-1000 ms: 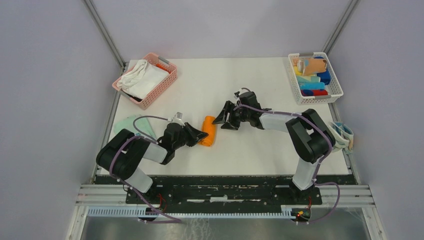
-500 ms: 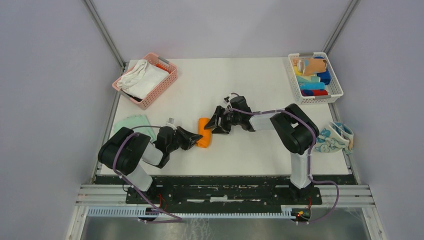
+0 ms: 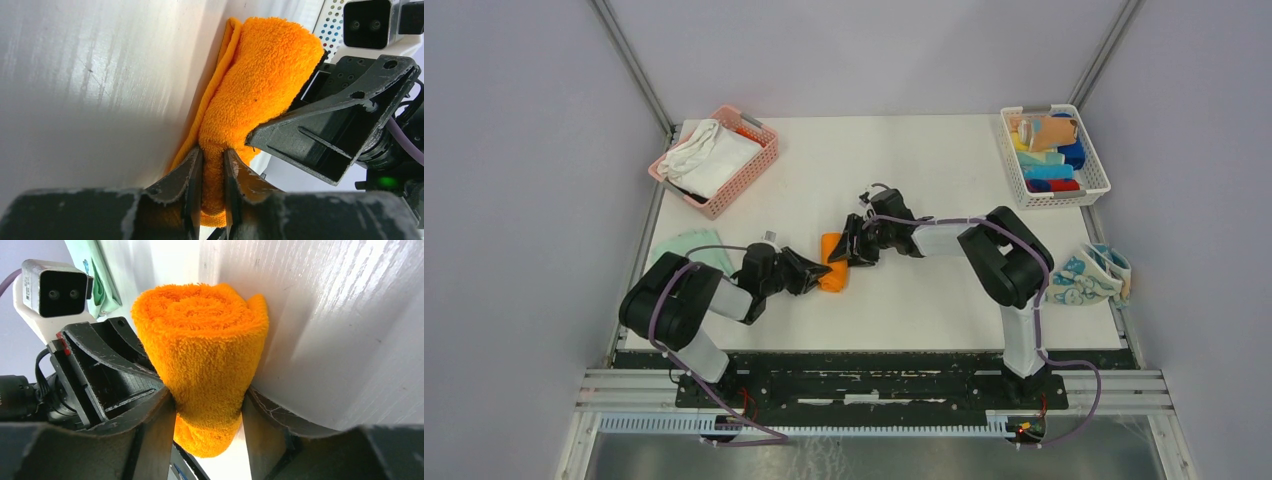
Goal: Roll the towels
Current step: Pick up the towel at the center of the board.
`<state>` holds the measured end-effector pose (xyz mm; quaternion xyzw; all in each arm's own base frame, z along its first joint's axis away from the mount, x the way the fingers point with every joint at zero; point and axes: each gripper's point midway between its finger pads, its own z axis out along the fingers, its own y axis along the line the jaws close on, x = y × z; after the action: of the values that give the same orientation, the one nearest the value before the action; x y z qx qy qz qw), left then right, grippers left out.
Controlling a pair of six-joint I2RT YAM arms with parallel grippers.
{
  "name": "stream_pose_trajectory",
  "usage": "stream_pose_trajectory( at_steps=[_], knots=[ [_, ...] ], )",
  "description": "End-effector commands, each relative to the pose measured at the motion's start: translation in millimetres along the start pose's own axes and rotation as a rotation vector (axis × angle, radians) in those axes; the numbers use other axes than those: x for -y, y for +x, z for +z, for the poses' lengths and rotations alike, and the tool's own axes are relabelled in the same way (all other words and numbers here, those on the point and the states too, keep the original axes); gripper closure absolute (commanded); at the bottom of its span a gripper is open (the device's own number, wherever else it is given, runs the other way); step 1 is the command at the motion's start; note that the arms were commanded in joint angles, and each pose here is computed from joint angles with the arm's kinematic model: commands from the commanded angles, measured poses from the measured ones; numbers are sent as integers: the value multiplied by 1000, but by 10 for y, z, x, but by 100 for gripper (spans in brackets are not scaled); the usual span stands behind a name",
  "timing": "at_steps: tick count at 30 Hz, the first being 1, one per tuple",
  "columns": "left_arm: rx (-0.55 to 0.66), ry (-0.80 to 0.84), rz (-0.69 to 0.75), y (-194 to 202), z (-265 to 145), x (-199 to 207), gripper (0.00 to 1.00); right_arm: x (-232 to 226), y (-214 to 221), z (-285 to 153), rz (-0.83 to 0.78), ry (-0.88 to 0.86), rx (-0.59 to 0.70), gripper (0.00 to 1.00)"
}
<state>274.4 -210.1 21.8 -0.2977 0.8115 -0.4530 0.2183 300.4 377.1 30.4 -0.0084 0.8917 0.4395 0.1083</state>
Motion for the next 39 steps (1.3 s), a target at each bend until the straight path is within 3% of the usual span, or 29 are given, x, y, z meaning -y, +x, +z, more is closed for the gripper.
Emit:
stream_pose_trajectory(
  at_steps=[1, 7, 13, 22, 29, 34, 39],
  knots=[
    [-18, -327, 28, 92, -113, -853, 72, 211, 212, 145, -28, 93, -66, 46],
    [-32, -327, 98, 57, -122, -759, 58, 251, 166, 165, -73, 169, -60, 70],
    [38, -299, 238, -155, -271, -374, 45, 261, -66, -212, -165, 361, -14, 89],
    [304, -327, 558, -765, -1028, 599, 36, 308, -493, -822, -173, 481, 79, 97],
    [531, -337, 810, -1203, -1739, 1447, 28, 454, -1274, -1869, -34, 513, 314, 98],
    [653, -425, 901, -1445, -1989, 1549, 23, 924, -1886, -2951, 160, 569, 552, 99],
    [717, -482, 906, -1551, -2018, 1430, 22, 1340, -2317, -3806, 320, 557, 758, 100]
  ],
)
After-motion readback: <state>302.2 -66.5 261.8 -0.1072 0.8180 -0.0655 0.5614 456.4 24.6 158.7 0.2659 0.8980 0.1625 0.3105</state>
